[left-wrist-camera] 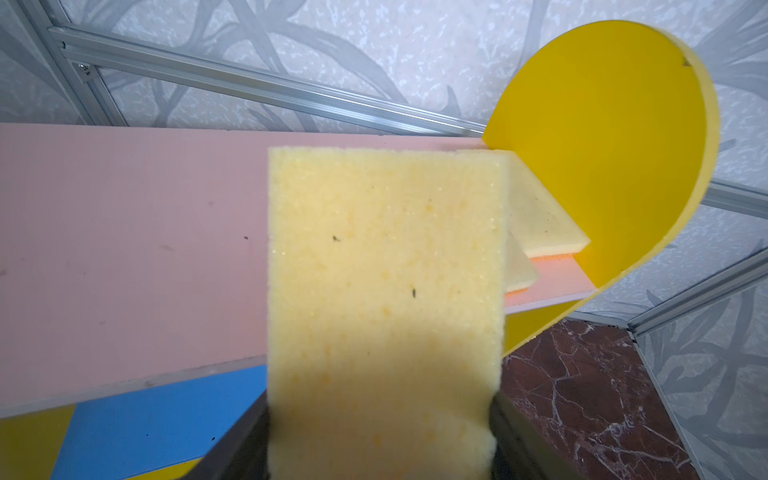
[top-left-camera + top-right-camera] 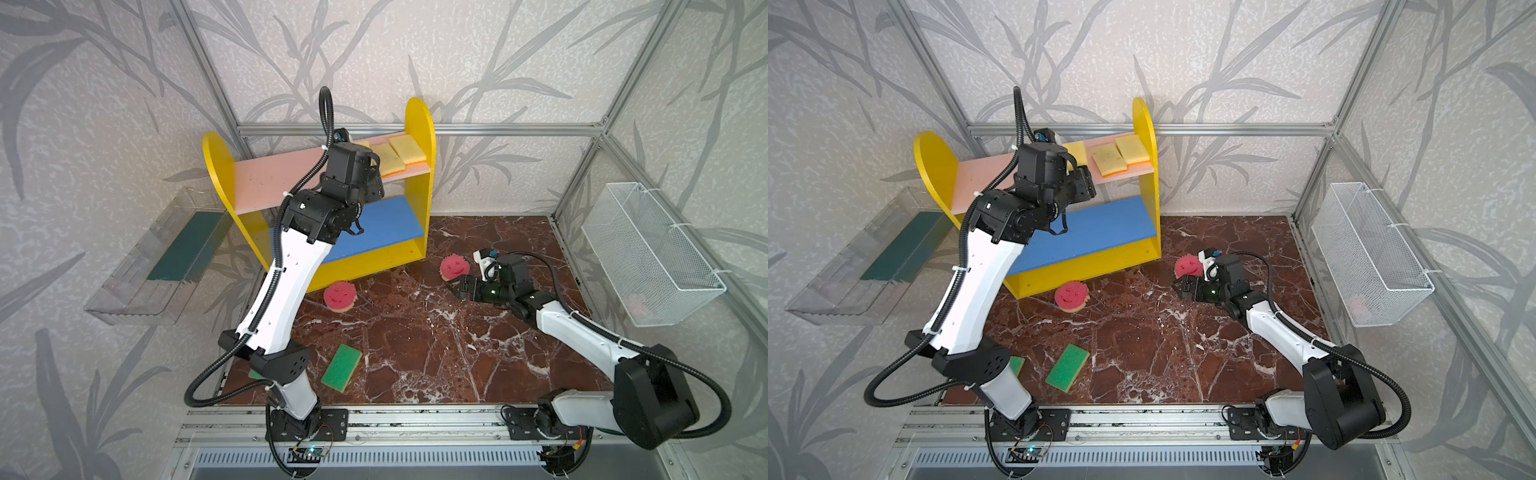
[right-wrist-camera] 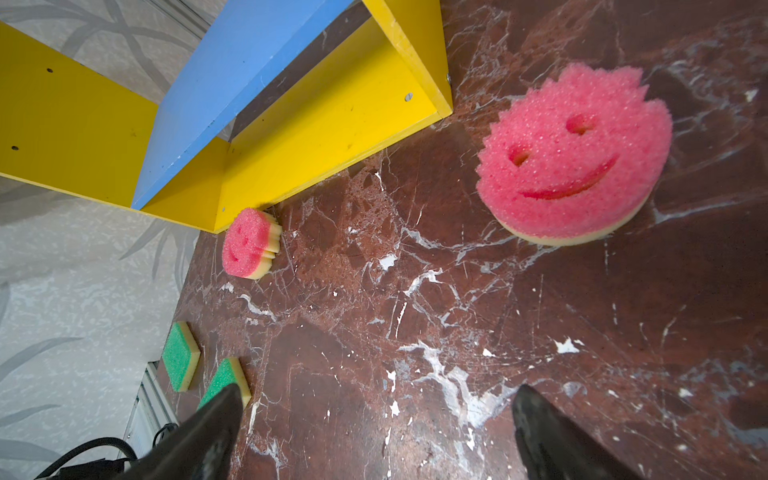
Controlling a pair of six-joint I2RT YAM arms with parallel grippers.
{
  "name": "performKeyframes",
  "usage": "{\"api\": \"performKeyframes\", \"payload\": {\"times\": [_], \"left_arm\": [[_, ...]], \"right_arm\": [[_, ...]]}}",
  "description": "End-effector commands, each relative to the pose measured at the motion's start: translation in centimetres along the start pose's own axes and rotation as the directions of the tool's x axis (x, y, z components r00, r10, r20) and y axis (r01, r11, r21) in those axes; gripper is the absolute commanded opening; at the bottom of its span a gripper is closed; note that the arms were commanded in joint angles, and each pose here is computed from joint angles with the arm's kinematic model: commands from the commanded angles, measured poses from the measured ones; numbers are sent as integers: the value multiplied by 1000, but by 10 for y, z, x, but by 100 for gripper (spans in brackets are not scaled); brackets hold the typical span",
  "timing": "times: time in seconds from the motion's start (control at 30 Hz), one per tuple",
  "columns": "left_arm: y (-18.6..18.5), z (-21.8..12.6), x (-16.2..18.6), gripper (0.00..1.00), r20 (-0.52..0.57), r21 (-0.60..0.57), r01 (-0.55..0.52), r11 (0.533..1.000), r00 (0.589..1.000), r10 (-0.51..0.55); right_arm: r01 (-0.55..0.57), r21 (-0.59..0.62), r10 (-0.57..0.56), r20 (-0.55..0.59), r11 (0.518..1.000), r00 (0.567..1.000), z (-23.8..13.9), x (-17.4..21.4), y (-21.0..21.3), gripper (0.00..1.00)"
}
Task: Place and organize the cleaning sponges onto the shelf
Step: 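Lift the sponge with the left gripper and carry it up to the pink shelf, then lower the sponge onto the pink shelf beside the yellow sponges, open left gripper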
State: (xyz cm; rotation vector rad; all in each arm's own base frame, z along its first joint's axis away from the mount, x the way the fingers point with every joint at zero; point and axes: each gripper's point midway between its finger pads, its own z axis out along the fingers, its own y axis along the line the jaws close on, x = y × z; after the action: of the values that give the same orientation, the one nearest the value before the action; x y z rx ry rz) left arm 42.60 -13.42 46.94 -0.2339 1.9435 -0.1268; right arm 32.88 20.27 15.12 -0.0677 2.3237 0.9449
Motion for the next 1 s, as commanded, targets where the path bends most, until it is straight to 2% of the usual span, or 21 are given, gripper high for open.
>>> {"api": "performKeyframes", "payload": {"times": [0.0, 0.53, 0.83, 0.97], "left_arm": [[7, 5, -4, 69, -24, -1, -3, 1000, 1000, 3], [11, 55, -1, 70, -62, -9, 82, 997, 995, -82], [13, 71, 1, 73, -80, 17, 119, 993, 990, -118], [14, 75, 1, 78, -85, 24, 134, 991, 988, -131]], "right_arm": [[23, 5, -23, 7, 1000, 1000, 2, -5, 0, 99], [-1, -14, 1, -27, 1000, 1000, 16, 8, -5, 99], [-1, -17, 0, -30, 1000, 1000, 15, 9, -4, 99], [-2, -18, 1, -30, 1000, 1000, 16, 9, -4, 99]]}}
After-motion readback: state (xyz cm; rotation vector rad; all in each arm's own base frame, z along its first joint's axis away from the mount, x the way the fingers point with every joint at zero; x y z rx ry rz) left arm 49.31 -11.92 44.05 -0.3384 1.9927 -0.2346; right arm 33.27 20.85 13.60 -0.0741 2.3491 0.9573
